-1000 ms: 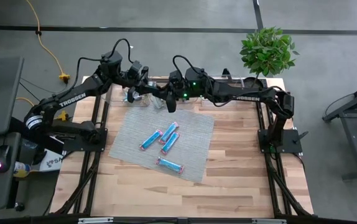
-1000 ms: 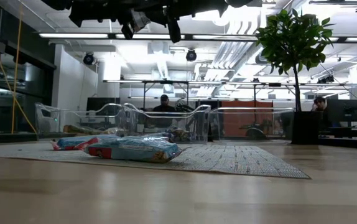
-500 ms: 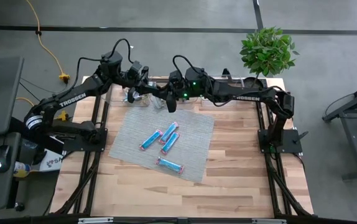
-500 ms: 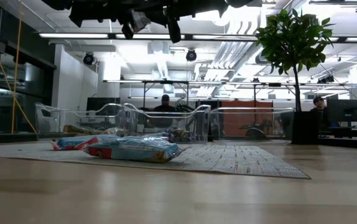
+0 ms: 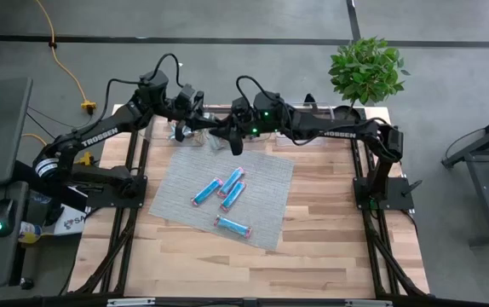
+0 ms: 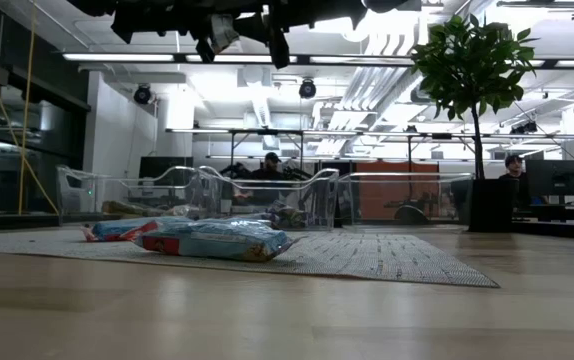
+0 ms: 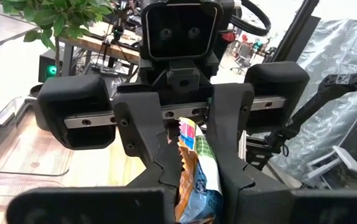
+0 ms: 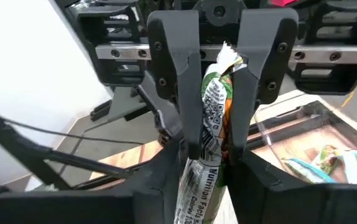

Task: Pick and place Granola Bars by type
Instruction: Put the yellow granola bar into the left transparent bin, then put the red granola bar into the right transparent bin

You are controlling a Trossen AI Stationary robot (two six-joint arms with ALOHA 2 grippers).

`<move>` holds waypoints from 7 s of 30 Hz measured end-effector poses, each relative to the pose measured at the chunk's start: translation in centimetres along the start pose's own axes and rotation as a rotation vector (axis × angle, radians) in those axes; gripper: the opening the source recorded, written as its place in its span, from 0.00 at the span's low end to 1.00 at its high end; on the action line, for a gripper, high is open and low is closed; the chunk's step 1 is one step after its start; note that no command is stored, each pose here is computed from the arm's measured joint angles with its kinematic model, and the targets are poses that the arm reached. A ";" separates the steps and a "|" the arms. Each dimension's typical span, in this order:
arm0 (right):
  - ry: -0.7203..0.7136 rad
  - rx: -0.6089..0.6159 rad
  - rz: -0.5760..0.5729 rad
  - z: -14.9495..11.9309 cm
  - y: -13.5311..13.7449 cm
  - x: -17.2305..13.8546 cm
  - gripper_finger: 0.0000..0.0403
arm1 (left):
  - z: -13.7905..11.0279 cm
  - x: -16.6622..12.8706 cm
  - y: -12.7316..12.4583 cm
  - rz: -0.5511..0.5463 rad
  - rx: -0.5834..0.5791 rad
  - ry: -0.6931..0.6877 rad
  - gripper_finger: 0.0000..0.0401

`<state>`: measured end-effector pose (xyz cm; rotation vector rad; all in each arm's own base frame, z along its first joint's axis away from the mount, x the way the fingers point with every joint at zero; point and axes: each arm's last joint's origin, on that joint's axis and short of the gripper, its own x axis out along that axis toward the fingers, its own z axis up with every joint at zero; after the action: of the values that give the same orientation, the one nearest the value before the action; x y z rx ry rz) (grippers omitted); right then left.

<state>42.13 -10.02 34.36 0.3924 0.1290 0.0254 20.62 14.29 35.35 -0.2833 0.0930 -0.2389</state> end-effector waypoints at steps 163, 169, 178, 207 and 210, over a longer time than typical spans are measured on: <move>1.157 -0.717 0.127 -20.7 1.1 9.9 0.38 | -0.8 -11.6 -4.9 0.521 -0.101 0.008 0.58; 1.167 -0.672 0.109 -20.9 1.2 9.8 0.28 | -0.8 -11.6 -4.9 0.521 -0.101 0.008 0.58; 1.177 -0.626 0.083 -20.9 1.2 9.7 0.20 | -0.8 -11.6 -4.9 0.521 -0.100 0.008 0.58; 0.945 -0.477 -0.358 -9.8 2.6 9.2 0.08 | -0.8 -11.6 -4.9 0.521 -0.093 0.010 0.58; 0.915 -0.318 -0.468 -8.1 1.7 7.7 0.08 | -0.8 -11.6 -4.9 0.521 -0.095 0.011 0.58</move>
<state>48.68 -5.00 26.71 -0.0014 1.1033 -0.2376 8.20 12.33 36.68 -0.3423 0.1850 0.2816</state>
